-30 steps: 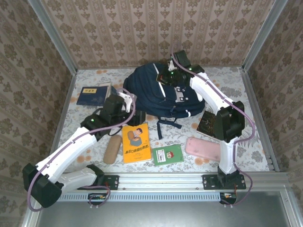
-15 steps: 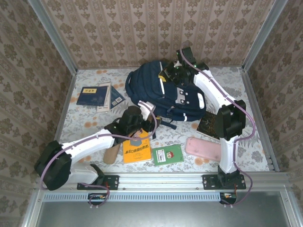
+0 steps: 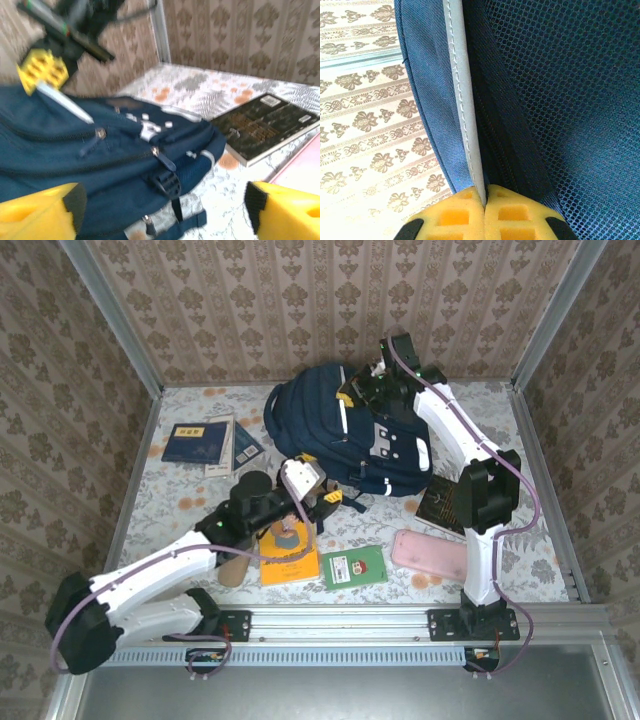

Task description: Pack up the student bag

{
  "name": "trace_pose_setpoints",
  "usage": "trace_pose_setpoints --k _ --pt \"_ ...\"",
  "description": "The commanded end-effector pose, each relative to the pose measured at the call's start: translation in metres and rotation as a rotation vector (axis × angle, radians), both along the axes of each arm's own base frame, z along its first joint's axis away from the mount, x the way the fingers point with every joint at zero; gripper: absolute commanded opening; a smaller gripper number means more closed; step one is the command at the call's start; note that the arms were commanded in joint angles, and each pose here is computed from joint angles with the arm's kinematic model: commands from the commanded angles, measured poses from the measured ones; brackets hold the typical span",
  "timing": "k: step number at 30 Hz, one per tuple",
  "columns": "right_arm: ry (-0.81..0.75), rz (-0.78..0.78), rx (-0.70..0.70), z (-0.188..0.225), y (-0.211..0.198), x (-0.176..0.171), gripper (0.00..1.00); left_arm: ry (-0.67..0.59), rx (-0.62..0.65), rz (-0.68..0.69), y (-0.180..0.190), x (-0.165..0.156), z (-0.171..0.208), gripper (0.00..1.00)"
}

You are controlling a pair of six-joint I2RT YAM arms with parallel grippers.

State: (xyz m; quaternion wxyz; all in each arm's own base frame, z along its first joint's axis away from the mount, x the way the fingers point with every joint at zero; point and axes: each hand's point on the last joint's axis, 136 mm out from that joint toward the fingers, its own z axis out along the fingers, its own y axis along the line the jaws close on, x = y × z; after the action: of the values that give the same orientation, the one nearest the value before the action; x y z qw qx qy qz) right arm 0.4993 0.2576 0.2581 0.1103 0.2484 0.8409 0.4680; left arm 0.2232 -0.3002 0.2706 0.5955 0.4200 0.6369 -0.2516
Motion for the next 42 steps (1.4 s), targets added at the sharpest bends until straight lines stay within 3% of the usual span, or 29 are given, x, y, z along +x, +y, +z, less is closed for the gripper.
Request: trace_pose_setpoints --k 1,3,6,11,13,25,33,42 --pt "-0.086 0.027 0.092 0.046 0.002 0.003 0.00 -0.059 0.098 -0.058 -0.002 -0.007 0.002 0.96" --pt "-0.087 0.026 0.101 0.047 0.002 0.005 0.00 -0.017 0.126 -0.005 -0.001 0.007 -0.001 0.94" --pt "-0.077 0.025 0.107 0.045 0.002 0.006 0.00 0.067 0.070 -0.110 -0.009 0.008 -0.006 1.00" --pt "-0.086 0.000 0.137 0.052 -0.001 0.012 0.00 -0.139 -0.043 0.067 -0.006 0.032 -0.027 1.00" --pt "-0.082 -0.018 0.148 0.056 -0.002 0.013 0.00 -0.154 -0.031 0.109 -0.009 0.038 -0.044 1.00" --pt "-0.077 -0.084 0.201 0.077 -0.009 0.013 0.00 -0.148 -0.043 0.230 -0.016 0.058 -0.117 0.76" --pt "-0.082 -0.092 0.211 0.083 -0.010 0.006 0.00 -0.128 -0.023 0.233 -0.014 0.073 -0.132 0.61" --pt "-0.059 -0.083 0.230 0.078 -0.007 0.001 0.00 -0.094 -0.033 0.188 -0.022 0.080 -0.140 0.57"
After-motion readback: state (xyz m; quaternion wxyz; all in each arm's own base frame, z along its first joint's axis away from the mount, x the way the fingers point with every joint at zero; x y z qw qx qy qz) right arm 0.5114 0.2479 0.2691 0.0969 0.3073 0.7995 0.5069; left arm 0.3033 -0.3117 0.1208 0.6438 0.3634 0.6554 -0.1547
